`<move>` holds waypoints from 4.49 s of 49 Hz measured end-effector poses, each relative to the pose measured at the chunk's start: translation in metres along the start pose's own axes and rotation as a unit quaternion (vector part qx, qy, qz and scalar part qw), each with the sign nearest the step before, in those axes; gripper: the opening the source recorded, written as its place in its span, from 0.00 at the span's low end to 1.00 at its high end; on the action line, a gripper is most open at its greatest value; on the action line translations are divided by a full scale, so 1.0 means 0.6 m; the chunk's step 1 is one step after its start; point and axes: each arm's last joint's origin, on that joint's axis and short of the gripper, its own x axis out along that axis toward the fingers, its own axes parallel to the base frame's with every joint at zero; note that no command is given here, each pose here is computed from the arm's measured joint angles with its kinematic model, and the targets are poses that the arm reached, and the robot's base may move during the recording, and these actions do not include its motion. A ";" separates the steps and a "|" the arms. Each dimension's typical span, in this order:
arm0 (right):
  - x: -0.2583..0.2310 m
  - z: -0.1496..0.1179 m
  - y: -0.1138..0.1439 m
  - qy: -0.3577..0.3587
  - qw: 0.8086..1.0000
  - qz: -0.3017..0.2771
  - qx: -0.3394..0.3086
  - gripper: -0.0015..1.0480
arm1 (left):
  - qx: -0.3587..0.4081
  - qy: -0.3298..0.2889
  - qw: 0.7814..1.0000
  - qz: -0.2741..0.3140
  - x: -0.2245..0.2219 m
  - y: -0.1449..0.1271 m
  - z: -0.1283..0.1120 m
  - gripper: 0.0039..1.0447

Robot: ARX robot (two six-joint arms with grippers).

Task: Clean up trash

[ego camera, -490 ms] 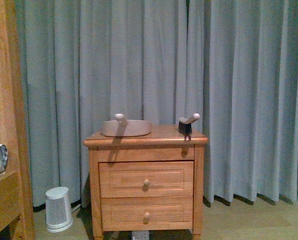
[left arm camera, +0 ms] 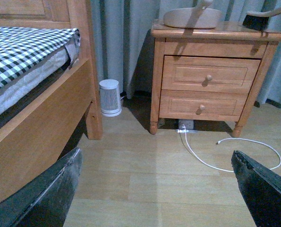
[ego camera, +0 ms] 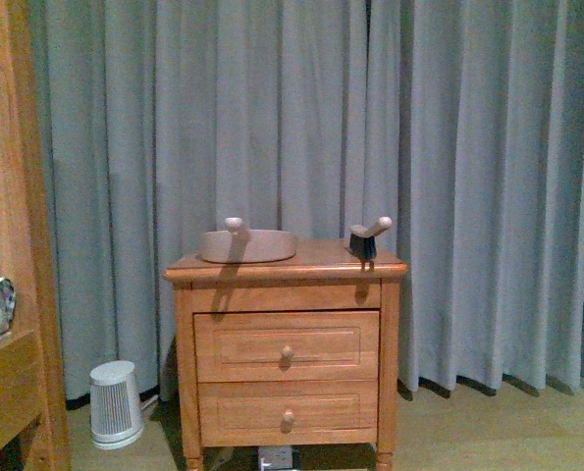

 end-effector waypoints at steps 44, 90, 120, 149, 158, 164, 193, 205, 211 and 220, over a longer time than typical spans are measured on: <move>0.000 0.000 0.000 0.000 1.000 0.000 0.000 0.93 | 0.000 0.000 1.000 0.000 0.000 0.000 0.000 0.93; 0.000 0.000 0.000 0.000 1.000 0.001 0.000 0.93 | 0.000 0.000 1.000 0.000 0.000 0.000 0.000 0.93; 0.000 0.000 0.000 0.000 1.000 0.002 0.000 0.93 | 0.000 0.000 1.000 0.000 0.000 0.000 0.000 0.93; 0.000 0.000 0.000 0.000 1.000 0.001 0.000 0.93 | 0.000 0.000 1.000 0.000 0.000 0.000 0.000 0.93; 0.000 0.000 0.000 0.000 1.000 0.001 0.000 0.93 | 0.000 0.000 1.000 0.000 0.000 0.000 0.000 0.93; 0.000 0.000 0.000 0.000 1.000 0.002 0.000 0.93 | 0.000 0.000 1.000 0.000 0.000 0.000 0.000 0.93; 0.000 0.000 0.000 0.000 1.000 0.001 0.000 0.93 | -0.068 0.100 0.993 0.005 0.075 -0.002 0.058 0.93; 0.000 0.000 0.000 0.000 1.000 0.002 0.000 0.93 | 0.003 0.111 0.994 -0.019 0.193 -0.026 0.155 0.93; 0.000 0.000 0.000 0.000 1.000 0.002 0.000 0.93 | 0.042 0.134 0.988 -0.058 0.258 -0.069 0.197 0.93; 0.000 0.000 0.000 0.000 1.000 0.002 0.000 0.93 | 0.057 0.174 0.977 -0.108 0.323 -0.137 0.225 0.93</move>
